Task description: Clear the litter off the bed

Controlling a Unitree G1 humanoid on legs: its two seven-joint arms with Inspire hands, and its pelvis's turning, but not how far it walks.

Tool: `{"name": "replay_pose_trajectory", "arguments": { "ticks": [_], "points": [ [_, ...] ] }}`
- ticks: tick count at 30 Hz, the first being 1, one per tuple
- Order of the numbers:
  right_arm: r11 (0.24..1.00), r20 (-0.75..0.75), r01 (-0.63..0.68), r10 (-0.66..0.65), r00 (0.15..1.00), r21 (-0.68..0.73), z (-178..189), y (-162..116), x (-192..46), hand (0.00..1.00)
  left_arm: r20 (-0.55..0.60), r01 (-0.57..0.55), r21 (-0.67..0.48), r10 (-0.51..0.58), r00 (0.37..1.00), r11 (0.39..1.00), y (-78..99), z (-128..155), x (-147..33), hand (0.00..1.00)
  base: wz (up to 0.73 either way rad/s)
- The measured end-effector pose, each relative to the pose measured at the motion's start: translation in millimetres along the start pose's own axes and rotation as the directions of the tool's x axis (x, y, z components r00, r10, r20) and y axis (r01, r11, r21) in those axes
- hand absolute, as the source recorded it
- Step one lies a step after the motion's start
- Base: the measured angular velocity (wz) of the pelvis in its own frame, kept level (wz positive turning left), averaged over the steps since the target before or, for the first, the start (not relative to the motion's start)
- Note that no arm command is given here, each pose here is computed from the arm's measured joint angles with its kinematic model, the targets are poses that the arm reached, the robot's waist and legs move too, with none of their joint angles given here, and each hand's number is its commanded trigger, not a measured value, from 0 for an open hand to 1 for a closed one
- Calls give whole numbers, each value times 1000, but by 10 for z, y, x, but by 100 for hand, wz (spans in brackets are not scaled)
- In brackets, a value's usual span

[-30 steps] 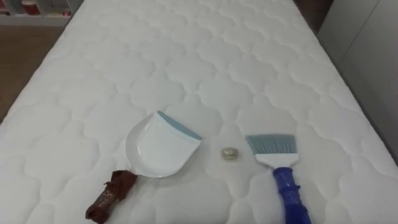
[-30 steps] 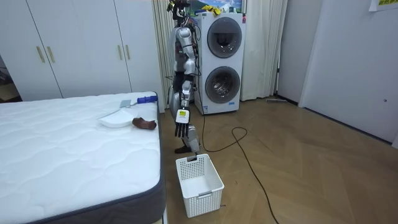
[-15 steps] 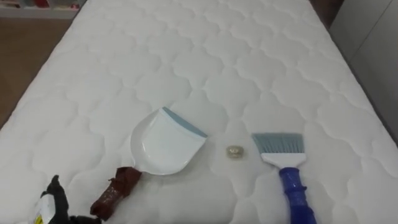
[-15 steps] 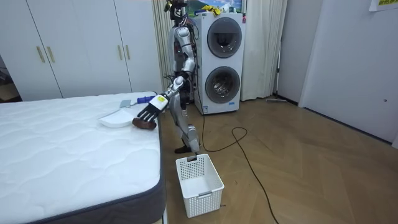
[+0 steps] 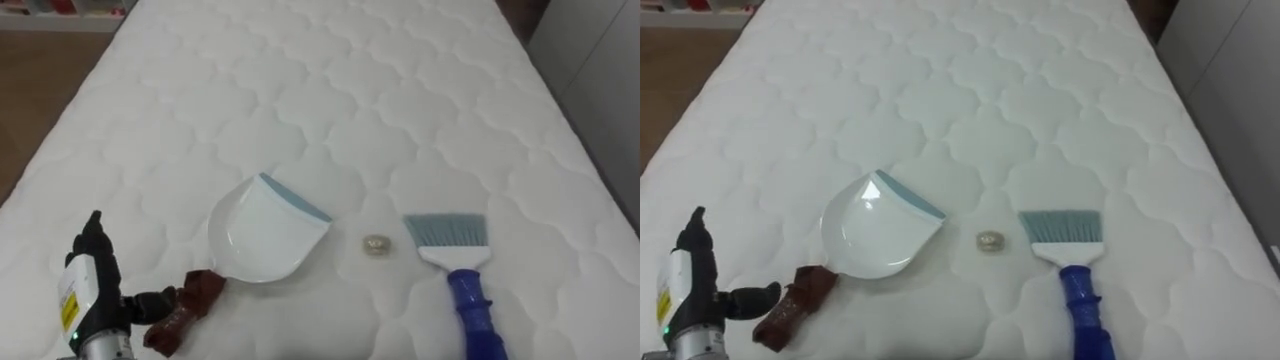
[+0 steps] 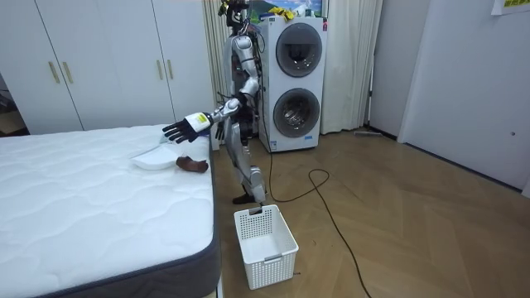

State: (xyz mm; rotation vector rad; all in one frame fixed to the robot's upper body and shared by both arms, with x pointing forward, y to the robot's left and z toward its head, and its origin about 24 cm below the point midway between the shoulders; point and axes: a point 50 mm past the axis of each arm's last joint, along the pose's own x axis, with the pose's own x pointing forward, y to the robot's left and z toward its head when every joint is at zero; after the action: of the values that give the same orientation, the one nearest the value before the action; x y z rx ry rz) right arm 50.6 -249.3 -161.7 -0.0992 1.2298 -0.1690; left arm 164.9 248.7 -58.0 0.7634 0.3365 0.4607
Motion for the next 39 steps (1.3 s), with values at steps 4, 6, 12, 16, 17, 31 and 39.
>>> {"name": "replay_pose_trajectory", "arguments": {
  "ticks": [4,6,12,16,17,31,39],
  "points": [
    [1000,-1,-2,2,1000,7,-4,9,0,0,14,9,-2,-9,1000,1000,-31,35,0,0,0],
    [1000,-1,-3,3,1000,8,-4,14,0,0,23,16,-3,-16,1000,1000,-51,58,3,0,0],
    [1000,0,-8,8,1000,11,-5,39,2,0,26,20,-5,-20,999,1000,-59,67,3,0,0],
    [1000,11,-8,8,1000,7,21,45,5,0,39,56,-4,-56,998,998,-106,98,-5,0,-3],
    [1000,20,-9,9,1000,2,43,48,7,0,41,68,-4,-68,997,998,-119,104,-9,0,-4],
    [1000,50,-15,17,999,-28,148,50,24,0,6,230,36,-231,973,972,-385,128,142,0,0],
    [998,60,1,3,998,-60,233,20,45,0,-25,251,51,-250,968,967,-415,110,234,0,0]
  ]
}}
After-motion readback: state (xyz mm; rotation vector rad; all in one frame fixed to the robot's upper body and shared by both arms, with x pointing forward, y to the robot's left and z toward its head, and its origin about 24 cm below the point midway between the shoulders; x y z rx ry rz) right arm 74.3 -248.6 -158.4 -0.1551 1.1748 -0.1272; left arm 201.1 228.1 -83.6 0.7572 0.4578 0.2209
